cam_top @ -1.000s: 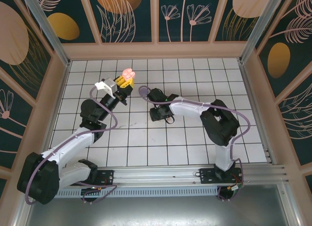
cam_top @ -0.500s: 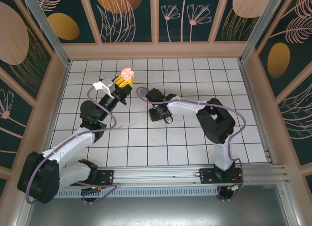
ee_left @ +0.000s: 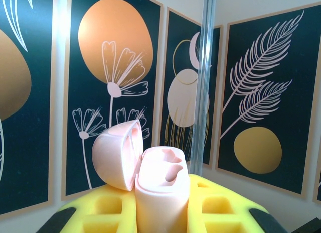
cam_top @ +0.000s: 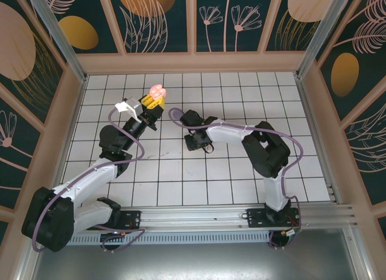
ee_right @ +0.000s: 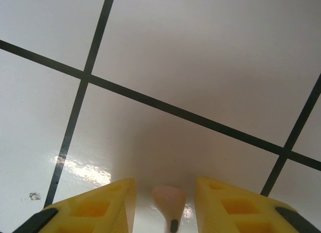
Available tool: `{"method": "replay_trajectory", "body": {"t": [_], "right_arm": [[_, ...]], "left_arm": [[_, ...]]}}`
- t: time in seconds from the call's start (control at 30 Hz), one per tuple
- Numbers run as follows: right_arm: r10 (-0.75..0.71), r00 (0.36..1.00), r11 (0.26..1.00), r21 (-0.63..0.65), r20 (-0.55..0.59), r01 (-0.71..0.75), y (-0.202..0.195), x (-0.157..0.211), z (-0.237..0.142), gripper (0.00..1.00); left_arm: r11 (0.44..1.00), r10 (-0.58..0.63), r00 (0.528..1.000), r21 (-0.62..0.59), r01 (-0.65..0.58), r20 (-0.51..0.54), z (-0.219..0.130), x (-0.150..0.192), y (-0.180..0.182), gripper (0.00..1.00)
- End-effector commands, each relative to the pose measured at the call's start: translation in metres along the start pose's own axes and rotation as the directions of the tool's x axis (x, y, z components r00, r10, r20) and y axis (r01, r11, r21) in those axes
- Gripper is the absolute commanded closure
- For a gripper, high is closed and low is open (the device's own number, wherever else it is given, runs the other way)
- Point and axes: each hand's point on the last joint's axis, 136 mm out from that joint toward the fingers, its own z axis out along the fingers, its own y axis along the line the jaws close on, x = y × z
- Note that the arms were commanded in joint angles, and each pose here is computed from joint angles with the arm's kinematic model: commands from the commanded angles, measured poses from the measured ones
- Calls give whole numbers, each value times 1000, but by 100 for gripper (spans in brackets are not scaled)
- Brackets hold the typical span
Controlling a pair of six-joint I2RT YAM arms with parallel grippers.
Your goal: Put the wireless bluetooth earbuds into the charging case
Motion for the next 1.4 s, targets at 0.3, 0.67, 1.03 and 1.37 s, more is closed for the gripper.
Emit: {"method": "replay_trajectory", "body": {"t": [0.3, 0.67, 1.03, 1.37], "right_arm": [[-28, 998, 999, 29, -49, 29, 1, 12, 13, 68], [-26, 1000, 999, 24, -18, 26, 3, 5, 1, 85], [13, 984, 1000, 18, 178, -17, -1, -34, -75, 86], [80, 879, 996, -7, 469, -87, -16, -77, -198, 86]], "left_arm": [[1000, -6, 999, 17, 5, 37, -3, -8, -3, 100], [1000, -7, 1000, 22, 7, 24, -2, -4, -3, 100], [999, 19, 1000, 44, -20, 15, -1, -2, -7, 100], [979, 119, 993, 169, -116, -8, -3, 10, -27, 100]]}}
